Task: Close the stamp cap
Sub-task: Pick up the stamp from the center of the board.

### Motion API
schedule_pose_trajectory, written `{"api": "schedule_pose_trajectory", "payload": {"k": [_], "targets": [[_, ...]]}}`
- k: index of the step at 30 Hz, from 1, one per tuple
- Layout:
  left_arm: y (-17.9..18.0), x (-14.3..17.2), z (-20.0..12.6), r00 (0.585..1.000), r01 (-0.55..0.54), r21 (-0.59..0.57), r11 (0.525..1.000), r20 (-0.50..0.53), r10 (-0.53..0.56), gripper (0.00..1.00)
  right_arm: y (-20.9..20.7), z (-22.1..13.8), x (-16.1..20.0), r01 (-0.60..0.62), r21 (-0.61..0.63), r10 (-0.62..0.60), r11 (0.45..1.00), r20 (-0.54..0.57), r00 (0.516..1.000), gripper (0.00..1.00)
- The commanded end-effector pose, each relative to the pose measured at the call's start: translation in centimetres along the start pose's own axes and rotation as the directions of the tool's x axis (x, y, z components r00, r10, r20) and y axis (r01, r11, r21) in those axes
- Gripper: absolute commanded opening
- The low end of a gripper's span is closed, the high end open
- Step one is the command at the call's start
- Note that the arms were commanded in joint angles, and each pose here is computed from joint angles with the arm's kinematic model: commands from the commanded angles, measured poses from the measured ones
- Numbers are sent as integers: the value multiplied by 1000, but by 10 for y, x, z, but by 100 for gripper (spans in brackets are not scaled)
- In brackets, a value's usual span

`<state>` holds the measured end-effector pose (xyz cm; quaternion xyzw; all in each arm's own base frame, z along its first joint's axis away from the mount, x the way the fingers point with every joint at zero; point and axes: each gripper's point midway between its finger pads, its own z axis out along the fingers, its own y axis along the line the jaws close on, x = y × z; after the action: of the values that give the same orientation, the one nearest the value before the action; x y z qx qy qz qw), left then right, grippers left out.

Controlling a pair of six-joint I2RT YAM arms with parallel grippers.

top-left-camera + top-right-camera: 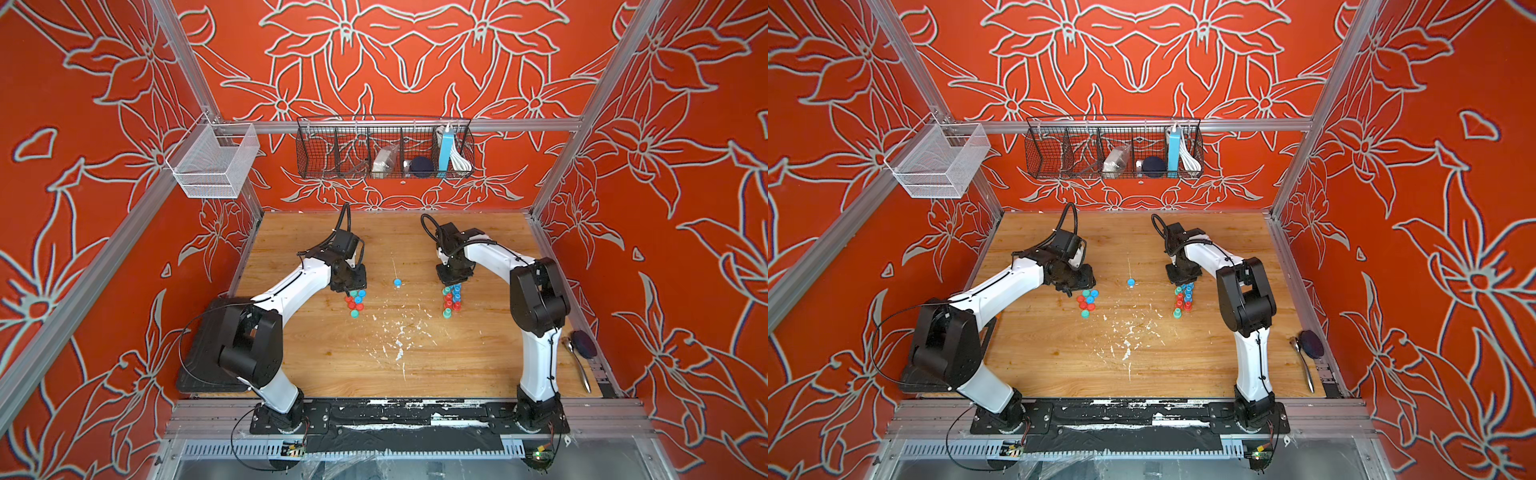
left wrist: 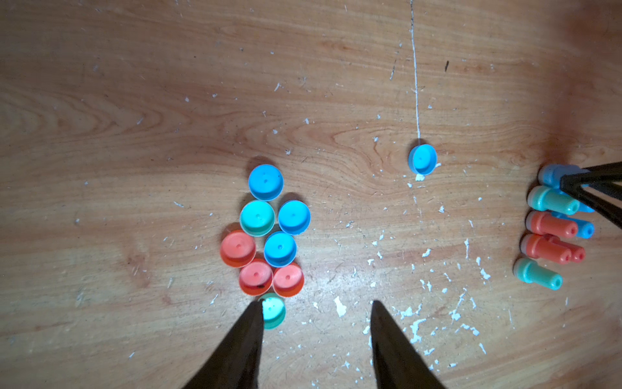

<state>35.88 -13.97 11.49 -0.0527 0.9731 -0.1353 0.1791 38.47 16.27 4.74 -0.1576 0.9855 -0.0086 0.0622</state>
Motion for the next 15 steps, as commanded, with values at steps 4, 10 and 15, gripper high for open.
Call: {"api": "schedule_pose_trajectory", "payload": {"k": [4,10,15], "targets": [[2,0,-2,1000,4,5,1000,-2,-4,51,2,-2,-5,5,11,-5,1000,11,1000,21],[2,-3,-6,1000,-2,6,1000,4,1,51,1,-17,-12,7,28,-9,1000,44,999,18],[3,-8,-12,1000,-13,6,1000,13,12,50,8,-39,-25,24,29,-26,999,77,997,15]]}}
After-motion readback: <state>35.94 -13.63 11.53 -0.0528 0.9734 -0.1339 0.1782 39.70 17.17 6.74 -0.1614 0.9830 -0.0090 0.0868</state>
